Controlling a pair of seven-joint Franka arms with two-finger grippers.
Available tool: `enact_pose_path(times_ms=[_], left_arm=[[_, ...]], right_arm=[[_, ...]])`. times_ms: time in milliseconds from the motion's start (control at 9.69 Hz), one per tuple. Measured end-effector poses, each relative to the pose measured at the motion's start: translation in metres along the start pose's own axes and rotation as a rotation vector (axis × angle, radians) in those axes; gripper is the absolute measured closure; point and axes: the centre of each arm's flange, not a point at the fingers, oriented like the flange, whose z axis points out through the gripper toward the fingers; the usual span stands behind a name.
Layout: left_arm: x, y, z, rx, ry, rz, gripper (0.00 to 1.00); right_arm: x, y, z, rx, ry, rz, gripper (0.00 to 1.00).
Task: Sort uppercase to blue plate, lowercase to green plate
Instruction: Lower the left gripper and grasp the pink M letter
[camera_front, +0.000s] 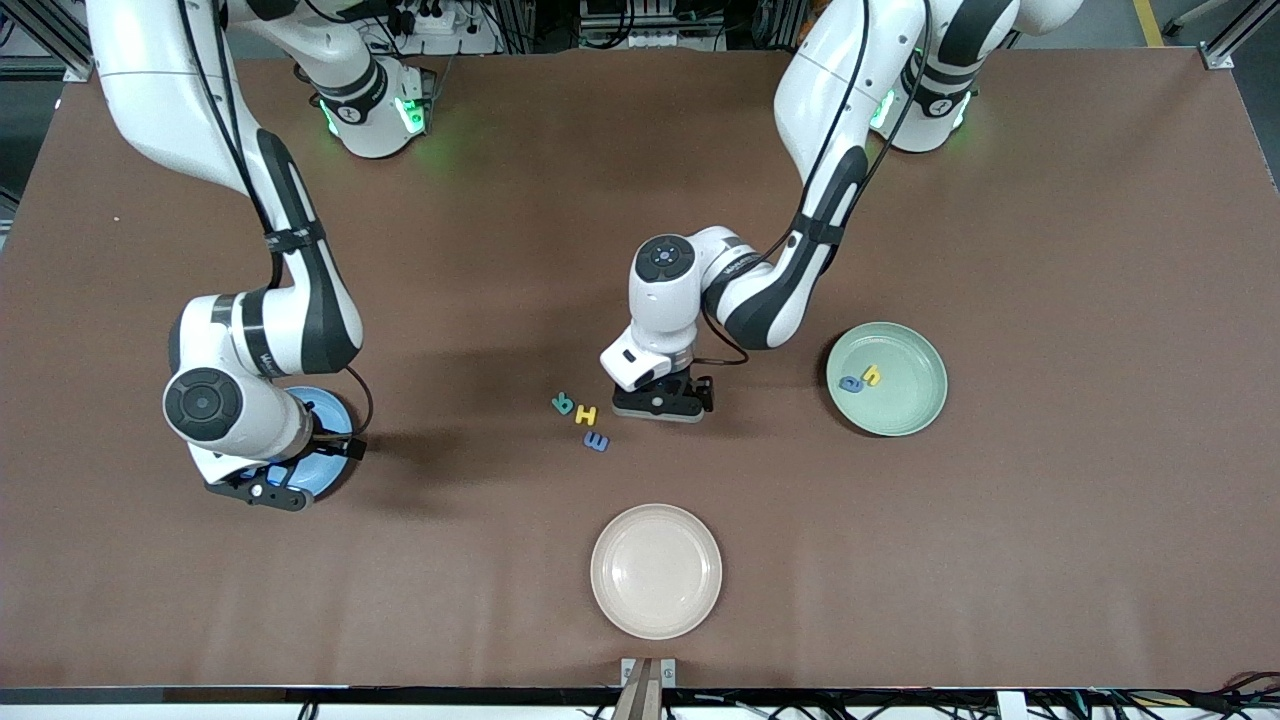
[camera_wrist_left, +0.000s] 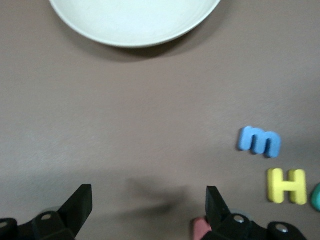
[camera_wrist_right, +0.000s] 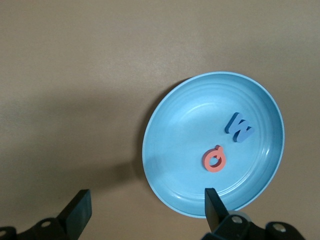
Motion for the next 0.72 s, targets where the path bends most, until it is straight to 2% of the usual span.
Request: enact_pose_path(times_ms=[206, 413, 722], left_arm=[[-0.011, 0.026, 0.002, 0.022, -0.018, 0.033, 0.0], [-0.023, 0.044, -0.001, 0.037, -0.007, 0.085, 0.0], [-0.037, 0.054, 0.004, 0.075, 0.006, 0.146, 0.0]], right_arm=[[-0.005, -0.015, -0.004, 0.006, 0.005, -0.023, 0.0], [-0.013, -0.034, -0.006, 0.003, 0.003, -0.053, 0.0], [-0.022, -0.043, -0.005, -0.014, -0.03, -0.071, 0.0]])
